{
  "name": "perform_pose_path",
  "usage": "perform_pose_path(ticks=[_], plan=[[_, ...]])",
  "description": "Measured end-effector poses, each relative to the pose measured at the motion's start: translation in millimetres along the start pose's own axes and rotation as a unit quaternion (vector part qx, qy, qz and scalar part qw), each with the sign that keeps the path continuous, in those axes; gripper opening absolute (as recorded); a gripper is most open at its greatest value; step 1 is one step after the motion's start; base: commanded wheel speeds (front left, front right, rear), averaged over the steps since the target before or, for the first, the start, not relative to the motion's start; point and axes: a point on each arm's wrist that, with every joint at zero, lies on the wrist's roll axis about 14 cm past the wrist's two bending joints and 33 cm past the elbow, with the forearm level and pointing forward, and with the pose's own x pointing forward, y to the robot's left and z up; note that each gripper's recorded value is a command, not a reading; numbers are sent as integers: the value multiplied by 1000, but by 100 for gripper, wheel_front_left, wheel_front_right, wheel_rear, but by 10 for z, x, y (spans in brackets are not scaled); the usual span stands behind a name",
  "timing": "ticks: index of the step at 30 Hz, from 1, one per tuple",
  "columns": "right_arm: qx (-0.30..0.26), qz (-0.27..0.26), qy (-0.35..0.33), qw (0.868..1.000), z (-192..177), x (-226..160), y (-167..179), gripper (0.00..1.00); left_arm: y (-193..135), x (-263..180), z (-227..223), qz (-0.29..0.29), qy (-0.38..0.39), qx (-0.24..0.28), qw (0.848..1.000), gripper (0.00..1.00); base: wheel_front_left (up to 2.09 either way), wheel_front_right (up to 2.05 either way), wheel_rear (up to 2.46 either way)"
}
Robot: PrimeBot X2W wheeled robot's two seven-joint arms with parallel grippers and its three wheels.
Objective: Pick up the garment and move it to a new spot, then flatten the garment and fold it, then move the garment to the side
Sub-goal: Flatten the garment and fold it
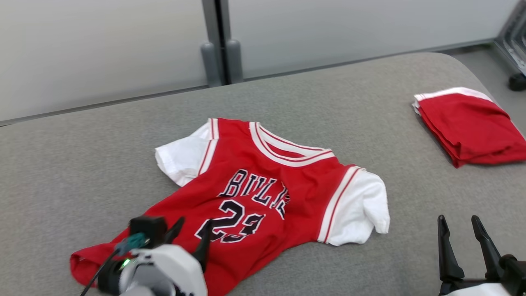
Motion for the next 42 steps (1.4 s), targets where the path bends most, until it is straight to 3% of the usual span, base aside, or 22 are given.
perform_pose_path(ticks=[10, 19, 32, 33, 34, 35, 42], plan=[[4, 54, 6, 999, -53, 92, 326, 100, 711, -837, -222, 159, -7, -102, 982, 100, 0, 0, 0], [0, 80, 12, 997, -92, 213, 502, 100, 769, -845, -478, 169, 21, -164, 972, 100, 0, 0, 0], [-6, 68, 21, 997, -147, 210, 424, 100, 1182, -556, -533, 213, 25, -172, 961, 100, 0, 0, 0], [-6, 65, 22, 998, -148, 207, 405, 100, 1190, -516, -518, 208, 23, -176, 962, 76, 0, 0, 0], [-6, 63, 21, 998, -143, 209, 397, 100, 1179, -493, -499, 201, 20, -177, 963, 42, 0, 0, 0], [-7, 62, 21, 998, -142, 206, 390, 100, 1158, -472, -483, 195, 18, -180, 964, 0, 0, 0, 0], [-7, 57, 17, 998, -118, 194, 356, 100, 1027, -446, -158, 151, -28, -163, 975, 0, 0, 0, 0]])
